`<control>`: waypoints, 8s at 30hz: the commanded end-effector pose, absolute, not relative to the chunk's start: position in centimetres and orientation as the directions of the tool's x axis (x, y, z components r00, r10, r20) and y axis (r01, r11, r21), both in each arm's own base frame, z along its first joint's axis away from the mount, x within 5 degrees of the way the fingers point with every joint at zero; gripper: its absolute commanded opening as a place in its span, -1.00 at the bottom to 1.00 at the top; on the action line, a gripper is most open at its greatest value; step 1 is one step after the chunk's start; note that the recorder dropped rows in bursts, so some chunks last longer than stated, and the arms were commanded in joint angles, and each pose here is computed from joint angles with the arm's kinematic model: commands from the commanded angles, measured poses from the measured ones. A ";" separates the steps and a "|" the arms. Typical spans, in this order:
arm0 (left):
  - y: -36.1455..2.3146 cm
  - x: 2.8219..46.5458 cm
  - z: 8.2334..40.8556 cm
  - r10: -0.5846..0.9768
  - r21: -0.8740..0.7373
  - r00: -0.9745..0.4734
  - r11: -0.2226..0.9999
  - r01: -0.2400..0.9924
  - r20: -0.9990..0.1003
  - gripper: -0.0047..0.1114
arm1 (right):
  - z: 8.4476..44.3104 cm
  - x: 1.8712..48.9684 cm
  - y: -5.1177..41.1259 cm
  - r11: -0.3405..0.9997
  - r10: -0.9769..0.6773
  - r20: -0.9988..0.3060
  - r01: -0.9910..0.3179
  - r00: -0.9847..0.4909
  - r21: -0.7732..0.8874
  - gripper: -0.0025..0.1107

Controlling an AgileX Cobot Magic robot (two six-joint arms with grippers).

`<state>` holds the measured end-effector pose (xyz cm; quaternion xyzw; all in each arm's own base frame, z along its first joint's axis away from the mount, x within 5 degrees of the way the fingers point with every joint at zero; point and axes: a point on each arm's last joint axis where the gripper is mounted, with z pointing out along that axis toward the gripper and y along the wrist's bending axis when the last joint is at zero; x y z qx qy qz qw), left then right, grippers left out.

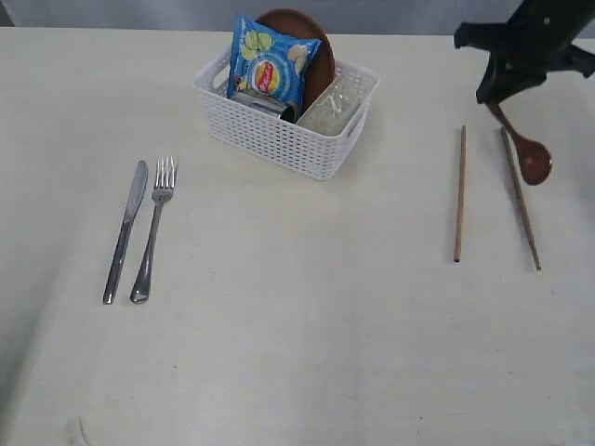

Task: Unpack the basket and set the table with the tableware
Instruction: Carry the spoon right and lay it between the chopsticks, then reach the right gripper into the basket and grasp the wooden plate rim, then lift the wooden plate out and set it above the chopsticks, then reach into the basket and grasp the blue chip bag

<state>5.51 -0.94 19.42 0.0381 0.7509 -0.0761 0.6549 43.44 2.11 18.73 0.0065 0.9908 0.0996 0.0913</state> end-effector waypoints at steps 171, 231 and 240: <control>-1.0 5.5 19.4 -0.048 -0.069 -0.133 0.985 0.159 -0.990 -0.92 | 27.3 50.8 20.4 0.660 -0.523 -0.785 -0.740 -0.332 -0.127 -0.96; -1.0 5.5 19.4 -0.048 -0.069 -0.133 0.985 0.159 -0.990 -0.92 | 21.6 53.3 -6.0 0.925 0.065 -0.513 -0.141 -0.856 0.354 -0.10; -1.0 5.5 19.4 -0.048 -0.069 -0.133 0.985 0.159 -0.990 -0.92 | 28.0 52.0 4.8 0.724 -0.082 -0.675 -0.509 -0.734 0.466 -0.10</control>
